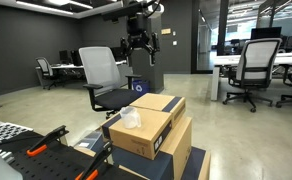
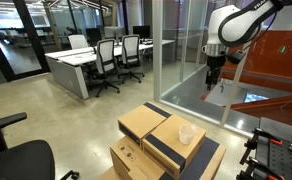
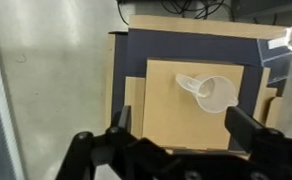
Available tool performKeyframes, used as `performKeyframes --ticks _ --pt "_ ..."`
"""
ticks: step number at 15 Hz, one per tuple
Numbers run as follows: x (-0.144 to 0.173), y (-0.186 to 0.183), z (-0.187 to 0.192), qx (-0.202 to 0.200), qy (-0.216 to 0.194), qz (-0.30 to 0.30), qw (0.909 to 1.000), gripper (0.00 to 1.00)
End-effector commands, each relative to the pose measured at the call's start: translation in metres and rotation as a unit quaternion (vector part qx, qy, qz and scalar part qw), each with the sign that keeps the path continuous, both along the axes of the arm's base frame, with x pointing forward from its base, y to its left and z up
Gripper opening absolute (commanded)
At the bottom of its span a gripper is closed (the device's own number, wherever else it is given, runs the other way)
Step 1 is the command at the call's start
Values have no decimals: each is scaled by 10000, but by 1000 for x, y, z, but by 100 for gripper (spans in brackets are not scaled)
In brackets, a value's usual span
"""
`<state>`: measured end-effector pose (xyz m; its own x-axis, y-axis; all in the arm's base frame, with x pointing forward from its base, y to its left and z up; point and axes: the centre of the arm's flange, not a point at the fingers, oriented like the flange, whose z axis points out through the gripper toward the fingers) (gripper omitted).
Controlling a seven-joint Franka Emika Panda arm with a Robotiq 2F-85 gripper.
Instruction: Twist the water jug around
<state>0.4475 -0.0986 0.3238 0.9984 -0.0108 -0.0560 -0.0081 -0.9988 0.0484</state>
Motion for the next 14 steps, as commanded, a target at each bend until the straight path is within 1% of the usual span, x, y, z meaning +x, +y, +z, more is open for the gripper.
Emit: performKeyframes --ticks 1,7,14 --pt "5 0 -14 -79 -132 36 9999 100" --pt "19 -2 -50 -210 -163 86 9996 100" --pt "21 -15 -93 -404 101 169 9990 100"
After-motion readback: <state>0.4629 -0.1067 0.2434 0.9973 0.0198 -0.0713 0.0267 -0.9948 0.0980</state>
